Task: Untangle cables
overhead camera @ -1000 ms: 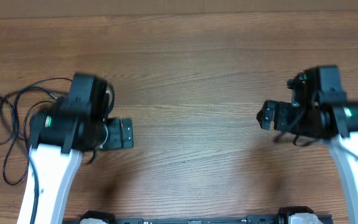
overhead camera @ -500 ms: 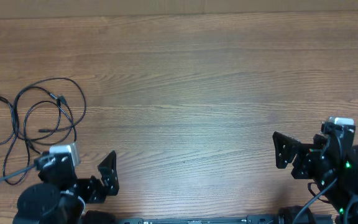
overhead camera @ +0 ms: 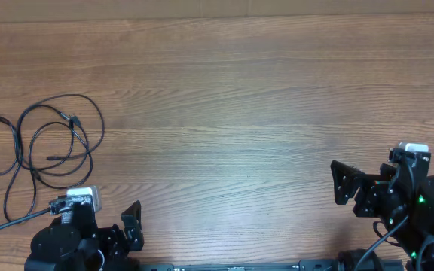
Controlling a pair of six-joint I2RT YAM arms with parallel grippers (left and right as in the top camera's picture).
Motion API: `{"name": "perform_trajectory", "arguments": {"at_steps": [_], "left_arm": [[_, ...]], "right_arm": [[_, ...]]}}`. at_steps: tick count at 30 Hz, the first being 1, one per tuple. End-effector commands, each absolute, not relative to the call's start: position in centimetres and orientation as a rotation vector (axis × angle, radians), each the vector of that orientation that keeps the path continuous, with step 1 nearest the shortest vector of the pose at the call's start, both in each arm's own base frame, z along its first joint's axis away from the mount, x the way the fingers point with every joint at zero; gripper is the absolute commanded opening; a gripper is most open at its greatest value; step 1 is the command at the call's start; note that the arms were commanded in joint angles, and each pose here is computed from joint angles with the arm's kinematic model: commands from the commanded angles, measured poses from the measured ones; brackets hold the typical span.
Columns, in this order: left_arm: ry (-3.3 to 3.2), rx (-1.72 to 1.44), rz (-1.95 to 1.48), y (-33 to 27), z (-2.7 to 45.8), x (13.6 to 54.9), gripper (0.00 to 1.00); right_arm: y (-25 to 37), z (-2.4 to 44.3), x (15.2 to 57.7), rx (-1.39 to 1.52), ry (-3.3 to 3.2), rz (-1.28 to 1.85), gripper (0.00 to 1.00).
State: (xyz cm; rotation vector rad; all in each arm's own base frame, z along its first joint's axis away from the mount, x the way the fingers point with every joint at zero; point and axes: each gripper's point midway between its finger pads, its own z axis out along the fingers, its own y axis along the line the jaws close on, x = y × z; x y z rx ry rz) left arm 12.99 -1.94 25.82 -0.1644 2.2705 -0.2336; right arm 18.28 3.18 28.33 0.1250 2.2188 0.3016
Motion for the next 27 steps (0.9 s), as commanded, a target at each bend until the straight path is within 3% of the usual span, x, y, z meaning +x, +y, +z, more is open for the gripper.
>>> {"name": "perform_trajectory", "arguments": {"at_steps": [1, 20, 27], "left_arm": [[2.274, -0.173, -0.23, -1.8, 25.6, 12.9, 1.0], [2.274, -0.173, -0.23, -1.8, 25.6, 12.9, 0.99], [2.274, -0.173, -0.23, -1.8, 25.6, 12.9, 0.99]], "right_arm": [[3.1, 28.0, 18.4, 0.136, 2.224, 0.3, 1.0], [2.8, 27.3, 18.5, 0.148, 2.234, 0.278, 1.0], [2.9, 29.6, 20.1, 0.11, 1.991, 0.29, 1.0]]}}
